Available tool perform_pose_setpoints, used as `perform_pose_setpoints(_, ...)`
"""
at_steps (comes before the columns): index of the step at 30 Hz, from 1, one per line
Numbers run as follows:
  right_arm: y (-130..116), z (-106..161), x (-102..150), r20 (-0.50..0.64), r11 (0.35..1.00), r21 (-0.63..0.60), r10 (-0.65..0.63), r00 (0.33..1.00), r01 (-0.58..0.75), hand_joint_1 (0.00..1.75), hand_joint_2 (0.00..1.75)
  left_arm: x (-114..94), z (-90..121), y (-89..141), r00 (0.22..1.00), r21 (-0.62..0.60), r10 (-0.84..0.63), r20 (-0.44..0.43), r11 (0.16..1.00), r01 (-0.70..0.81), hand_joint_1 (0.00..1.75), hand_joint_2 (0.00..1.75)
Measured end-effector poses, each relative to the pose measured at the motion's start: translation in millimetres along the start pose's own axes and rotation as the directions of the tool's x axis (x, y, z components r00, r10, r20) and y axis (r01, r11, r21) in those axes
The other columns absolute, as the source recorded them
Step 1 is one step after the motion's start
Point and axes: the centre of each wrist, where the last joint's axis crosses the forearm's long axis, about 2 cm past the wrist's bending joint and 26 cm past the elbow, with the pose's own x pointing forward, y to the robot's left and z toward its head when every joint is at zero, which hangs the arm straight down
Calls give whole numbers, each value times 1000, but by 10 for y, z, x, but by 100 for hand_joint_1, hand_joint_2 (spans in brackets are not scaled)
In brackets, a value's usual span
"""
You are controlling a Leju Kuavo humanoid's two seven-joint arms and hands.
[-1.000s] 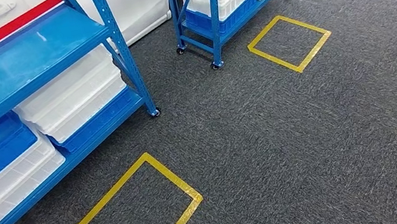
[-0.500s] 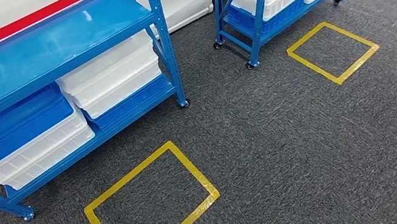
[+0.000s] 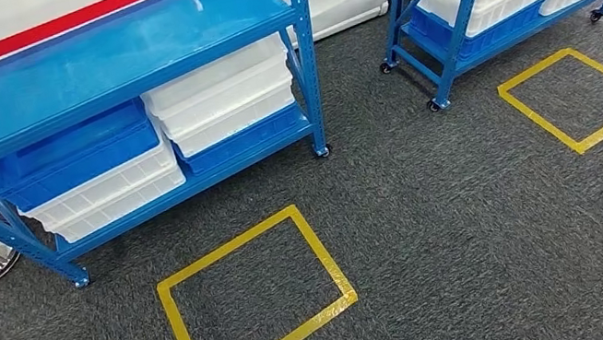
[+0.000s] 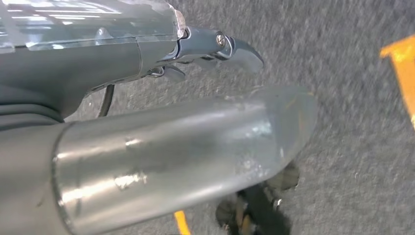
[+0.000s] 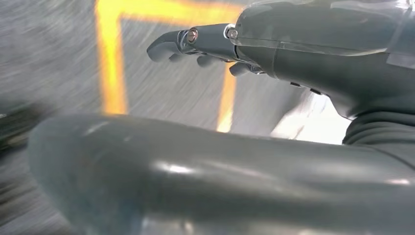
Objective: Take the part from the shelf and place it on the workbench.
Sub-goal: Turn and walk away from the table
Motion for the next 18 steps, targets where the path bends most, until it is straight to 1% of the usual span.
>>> perform_pose_setpoints(2,-4,0,0,-33,991,-36,126,991,-127,0,0,8,-1,-8,1000,-1,-2,-2,1000,2,0,0)
perform_pose_setpoints(4,-33,-5,-24,-45,983,-52,175,984,-177,0,0,24,-6,-9,1000,0,-2,1,1000,2,0,0)
perform_pose_setpoints(6,-71,-8,-37,-22,987,-48,153,988,-154,0,0,20,-5,-10,1000,-1,1,11,1000,-1,0,0)
perform_pose_setpoints(8,-103,-7,-27,23,998,-18,55,998,-55,0,0,8,-1,-11,1000,-2,4,17,1000,-4,0,0)
perform_pose_setpoints(10,-124,-6,-18,34,1000,0,-20,999,20,0,0,16,-4,-7,1000,-1,4,15,1000,-4,0,0)
perform_pose_setpoints(12,-131,-6,-14,21,1000,-4,-22,1000,22,0,0,31,-9,-2,1000,0,3,13,1000,-3,0,0)
perform_pose_setpoints(15,-132,0,20,15,999,-19,48,999,-47,0,0,4,-2,5,1000,1,2,4,1000,-2,0,0)
perform_pose_setpoints(18,-104,-3,0,25,1000,-26,6,1000,-6,0,0,3,-1,0,1000,1,6,4,1000,-6,0,0)
